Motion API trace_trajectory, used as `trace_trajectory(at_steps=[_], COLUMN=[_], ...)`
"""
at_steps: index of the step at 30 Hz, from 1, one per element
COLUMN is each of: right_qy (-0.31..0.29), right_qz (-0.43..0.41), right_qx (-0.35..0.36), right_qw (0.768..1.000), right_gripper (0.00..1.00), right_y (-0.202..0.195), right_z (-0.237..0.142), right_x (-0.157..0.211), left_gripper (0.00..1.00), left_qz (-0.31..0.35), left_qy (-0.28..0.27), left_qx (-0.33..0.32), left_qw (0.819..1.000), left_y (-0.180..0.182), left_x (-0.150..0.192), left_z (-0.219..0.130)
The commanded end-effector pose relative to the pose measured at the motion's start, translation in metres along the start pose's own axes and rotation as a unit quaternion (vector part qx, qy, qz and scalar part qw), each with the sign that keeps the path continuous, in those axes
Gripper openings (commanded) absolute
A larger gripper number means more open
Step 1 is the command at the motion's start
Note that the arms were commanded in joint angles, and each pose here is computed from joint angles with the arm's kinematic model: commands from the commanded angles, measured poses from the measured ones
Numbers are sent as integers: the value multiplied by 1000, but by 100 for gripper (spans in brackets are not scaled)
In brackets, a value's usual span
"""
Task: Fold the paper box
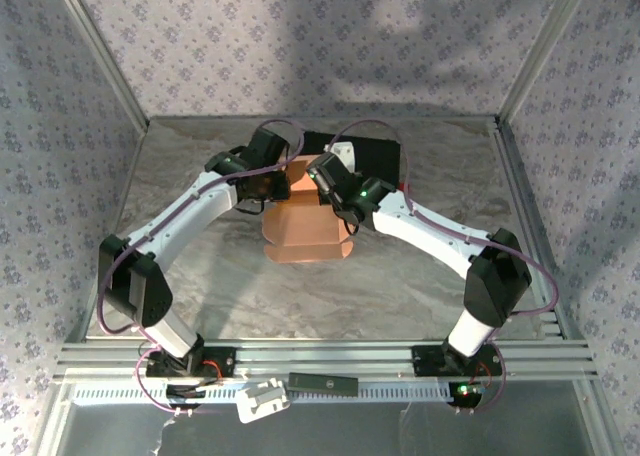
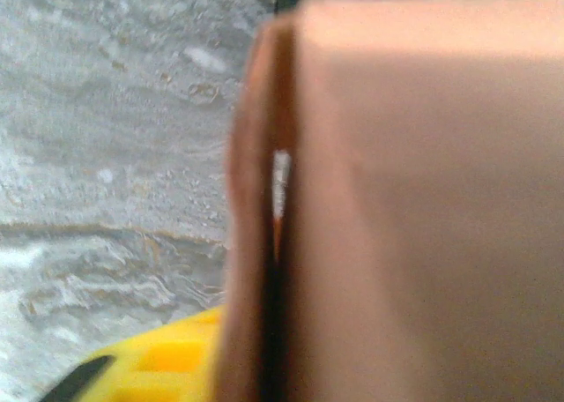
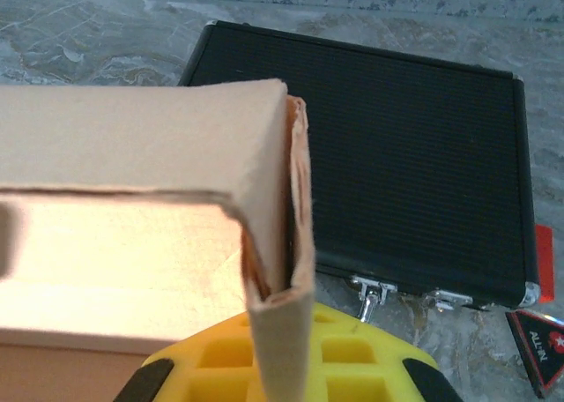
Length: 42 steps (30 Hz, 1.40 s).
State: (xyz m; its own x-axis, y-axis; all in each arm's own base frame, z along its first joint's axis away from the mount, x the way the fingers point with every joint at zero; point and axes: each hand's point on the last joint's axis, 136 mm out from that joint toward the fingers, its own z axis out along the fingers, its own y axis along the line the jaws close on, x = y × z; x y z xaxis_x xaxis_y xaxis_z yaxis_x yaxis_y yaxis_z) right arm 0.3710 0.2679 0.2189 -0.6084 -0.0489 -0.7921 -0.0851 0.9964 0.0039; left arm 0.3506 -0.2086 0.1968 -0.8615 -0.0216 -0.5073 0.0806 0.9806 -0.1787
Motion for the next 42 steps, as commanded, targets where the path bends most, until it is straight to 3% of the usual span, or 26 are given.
trace_trajectory(at_steps=[1,3,9,17,21,28,36,39,42], right_qy=[10,18,45,65,73,85,101,104,109], right_qz=[21,29,51,60,65,77,100,108,117], right_qx=[21,23,20,13,5,-2,6,4,3], right_qw=[999,999,998,996,995,993,990,989,987], right_gripper=[0,0,0,0,0,0,0,0,0], right_y=[-8,-11,-15,-11,-8,-5,-8,-10,-14], right_z=[-5,-5,-7,-7,-7,-8,-7,-7,-6], right_x=[-3,-2,1,2,5,11,22,21,21], left_gripper=[49,55,61,56,46,0,0,27,37], left_qz=[8,13,28,49,53,72,97,101,104], left_qy=[-46,-67,-121,-132,-139,-146,-156,-152,-145], left_qx=[36,42,49,36,16,-41,-97,-79,-61], left_qw=[998,997,991,989,989,986,978,980,982], left_y=[-8,-8,-5,-5,-3,1,1,-2,-4], left_x=[-10,-14,-25,-32,-39,-39,-29,-24,-18], left_z=[-26,-34,-52,-42,-36,-21,-20,-19,-17])
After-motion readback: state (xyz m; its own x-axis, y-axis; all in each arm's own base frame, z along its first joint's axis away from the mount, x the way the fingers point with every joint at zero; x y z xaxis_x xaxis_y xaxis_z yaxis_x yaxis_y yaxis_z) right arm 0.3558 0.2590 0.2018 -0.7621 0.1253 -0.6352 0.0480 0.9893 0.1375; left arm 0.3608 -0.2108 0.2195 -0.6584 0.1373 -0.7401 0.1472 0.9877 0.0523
